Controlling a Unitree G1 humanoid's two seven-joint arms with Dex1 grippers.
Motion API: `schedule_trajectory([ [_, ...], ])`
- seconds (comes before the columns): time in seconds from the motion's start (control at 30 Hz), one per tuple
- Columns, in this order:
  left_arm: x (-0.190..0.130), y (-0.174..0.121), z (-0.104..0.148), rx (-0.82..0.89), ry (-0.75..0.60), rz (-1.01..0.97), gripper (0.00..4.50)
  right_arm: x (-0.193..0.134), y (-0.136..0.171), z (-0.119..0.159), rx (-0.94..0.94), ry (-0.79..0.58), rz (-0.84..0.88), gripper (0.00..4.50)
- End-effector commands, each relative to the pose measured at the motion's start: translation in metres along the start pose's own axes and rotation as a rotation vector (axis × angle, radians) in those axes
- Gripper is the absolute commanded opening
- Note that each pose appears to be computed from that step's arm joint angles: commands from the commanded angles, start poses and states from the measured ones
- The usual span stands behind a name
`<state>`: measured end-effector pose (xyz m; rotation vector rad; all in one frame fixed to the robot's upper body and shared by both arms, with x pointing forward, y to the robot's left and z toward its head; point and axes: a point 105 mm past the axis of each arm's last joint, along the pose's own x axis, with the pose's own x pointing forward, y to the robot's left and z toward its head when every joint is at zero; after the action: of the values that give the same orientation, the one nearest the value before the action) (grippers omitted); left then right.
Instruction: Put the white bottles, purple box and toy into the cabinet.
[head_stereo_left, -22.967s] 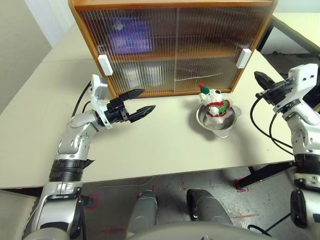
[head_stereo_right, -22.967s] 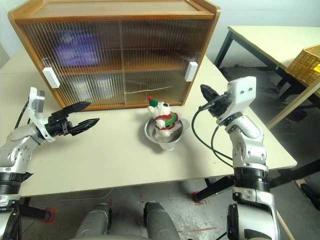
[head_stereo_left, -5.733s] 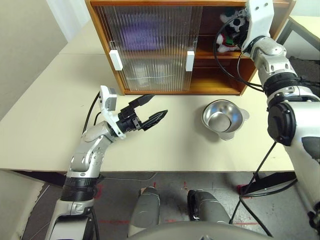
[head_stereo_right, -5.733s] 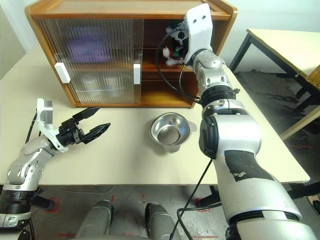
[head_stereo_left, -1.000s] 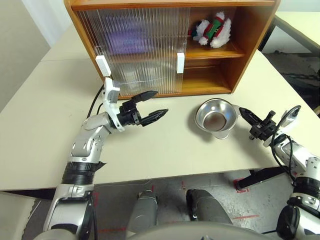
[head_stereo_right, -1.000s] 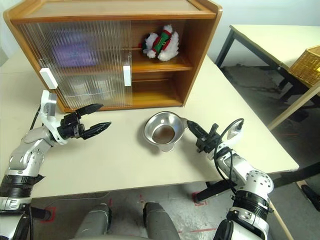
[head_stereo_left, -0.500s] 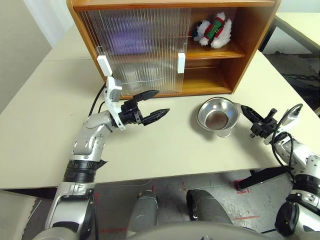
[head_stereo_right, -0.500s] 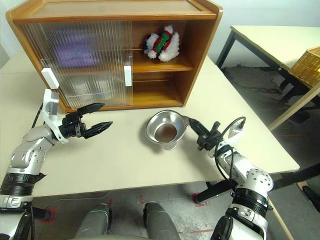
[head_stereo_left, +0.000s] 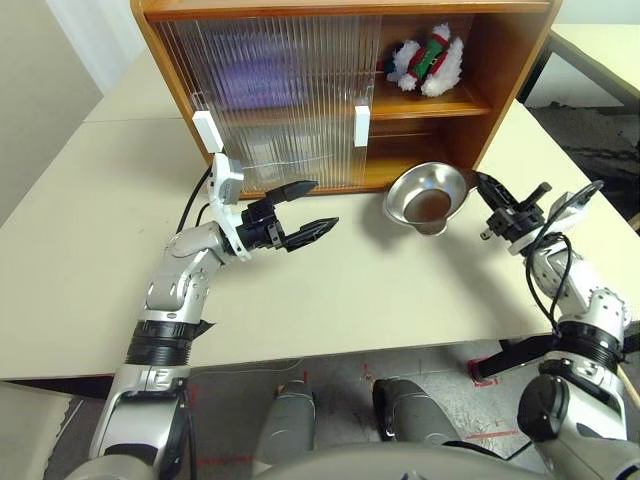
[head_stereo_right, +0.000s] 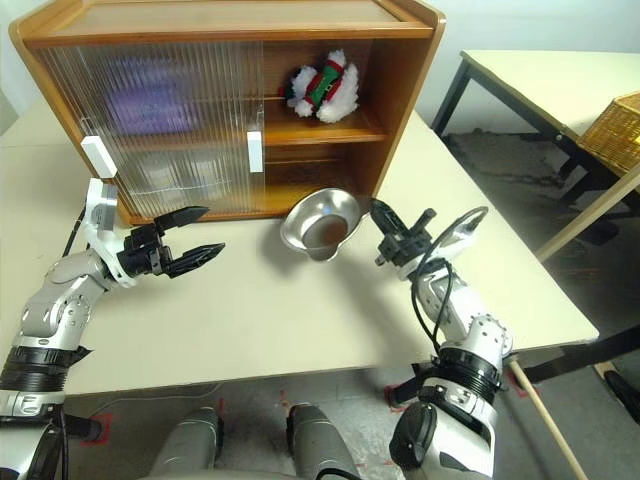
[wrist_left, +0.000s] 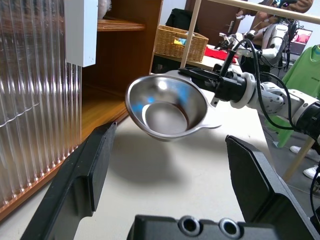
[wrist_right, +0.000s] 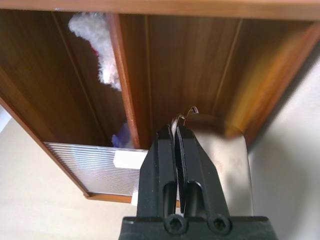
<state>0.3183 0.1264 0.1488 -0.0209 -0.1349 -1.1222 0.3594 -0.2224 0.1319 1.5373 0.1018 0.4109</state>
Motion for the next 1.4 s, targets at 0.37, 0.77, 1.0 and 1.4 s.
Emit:
schedule_trajectory([
  [0.37,-0.003,-0.002,-0.001,0.006,0.016,-0.001,4.5,0.036,0.005,0.013,0.164,-0.184,0.1,0.05],
  [0.77,-0.012,-0.001,0.002,0.015,0.03,0.027,4.5,0.065,-0.016,0.008,0.255,-0.26,0.084,0.05],
  [1.0,-0.017,-0.002,0.005,0.022,0.04,0.045,4.5,0.077,-0.023,0.003,0.273,-0.281,0.078,0.05],
  [1.4,-0.025,-0.001,0.013,0.04,0.056,0.073,4.5,0.088,-0.031,0.001,0.286,-0.355,0.07,0.05],
])
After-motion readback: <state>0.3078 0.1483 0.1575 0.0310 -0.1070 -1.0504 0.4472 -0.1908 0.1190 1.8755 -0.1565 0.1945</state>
